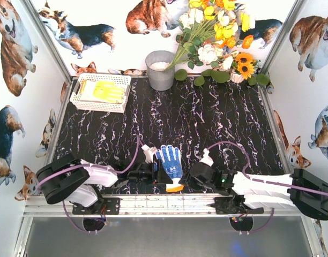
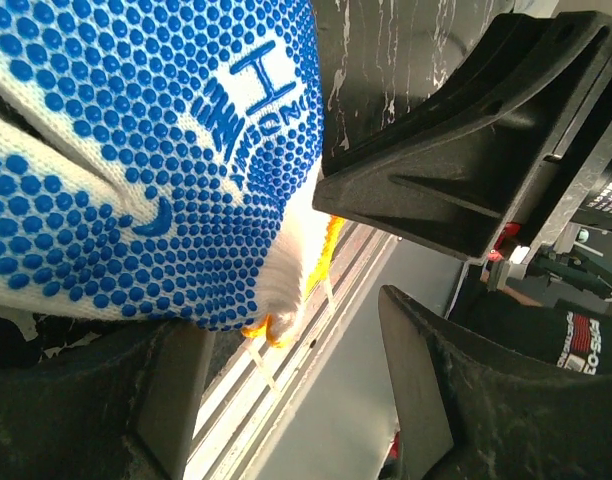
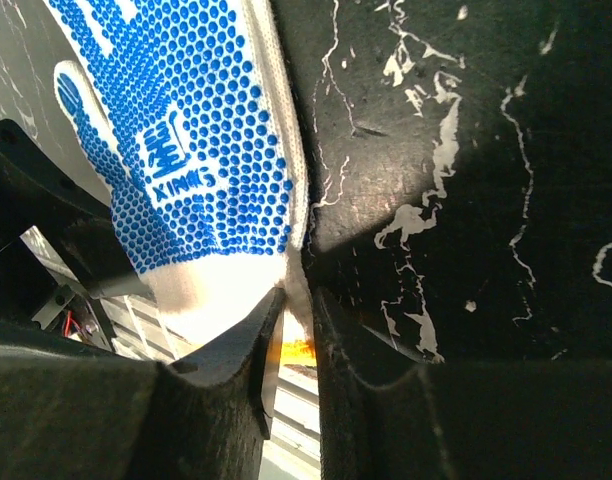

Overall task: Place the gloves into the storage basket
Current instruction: Adjust the glove at the center of the board.

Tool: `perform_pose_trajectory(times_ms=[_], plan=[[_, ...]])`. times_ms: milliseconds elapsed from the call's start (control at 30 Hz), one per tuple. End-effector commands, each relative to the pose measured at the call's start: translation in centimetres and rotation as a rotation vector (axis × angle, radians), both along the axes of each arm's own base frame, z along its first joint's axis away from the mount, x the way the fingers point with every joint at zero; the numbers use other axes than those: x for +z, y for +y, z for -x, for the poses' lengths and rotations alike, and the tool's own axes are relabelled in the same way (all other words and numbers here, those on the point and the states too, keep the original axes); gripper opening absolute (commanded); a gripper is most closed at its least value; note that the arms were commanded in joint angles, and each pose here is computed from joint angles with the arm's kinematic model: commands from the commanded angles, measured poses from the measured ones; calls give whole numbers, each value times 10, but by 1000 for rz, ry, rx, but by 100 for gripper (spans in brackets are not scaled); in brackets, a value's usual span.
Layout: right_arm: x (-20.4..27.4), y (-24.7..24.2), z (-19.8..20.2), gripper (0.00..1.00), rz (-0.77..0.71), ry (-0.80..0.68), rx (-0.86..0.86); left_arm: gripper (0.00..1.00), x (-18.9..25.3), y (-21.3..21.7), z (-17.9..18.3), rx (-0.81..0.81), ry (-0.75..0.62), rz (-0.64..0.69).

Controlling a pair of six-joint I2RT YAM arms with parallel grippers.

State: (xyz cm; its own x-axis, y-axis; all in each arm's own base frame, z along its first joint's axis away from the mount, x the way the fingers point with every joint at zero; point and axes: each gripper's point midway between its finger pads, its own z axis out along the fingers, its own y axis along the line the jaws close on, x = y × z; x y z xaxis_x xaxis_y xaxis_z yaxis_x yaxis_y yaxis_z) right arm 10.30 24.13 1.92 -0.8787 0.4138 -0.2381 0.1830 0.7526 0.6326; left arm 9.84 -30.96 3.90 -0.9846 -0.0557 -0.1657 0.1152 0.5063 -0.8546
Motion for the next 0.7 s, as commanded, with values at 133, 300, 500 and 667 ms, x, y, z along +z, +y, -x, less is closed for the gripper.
perform_pose_trajectory(times_ms=[133, 300, 500, 667], plan=[[-11, 4, 5, 18, 22, 50, 7, 61, -27, 18, -3, 63, -17, -89], [-19, 8, 7, 18, 38, 81, 15, 60, -22, 13, -10, 81, -47, -58], [-23, 19, 7, 17, 31, 95, 42, 59, -13, 4, -17, 88, -93, 7], [-21, 28, 5, 16, 13, 89, 51, 47, -7, 4, -23, 114, -129, 30]])
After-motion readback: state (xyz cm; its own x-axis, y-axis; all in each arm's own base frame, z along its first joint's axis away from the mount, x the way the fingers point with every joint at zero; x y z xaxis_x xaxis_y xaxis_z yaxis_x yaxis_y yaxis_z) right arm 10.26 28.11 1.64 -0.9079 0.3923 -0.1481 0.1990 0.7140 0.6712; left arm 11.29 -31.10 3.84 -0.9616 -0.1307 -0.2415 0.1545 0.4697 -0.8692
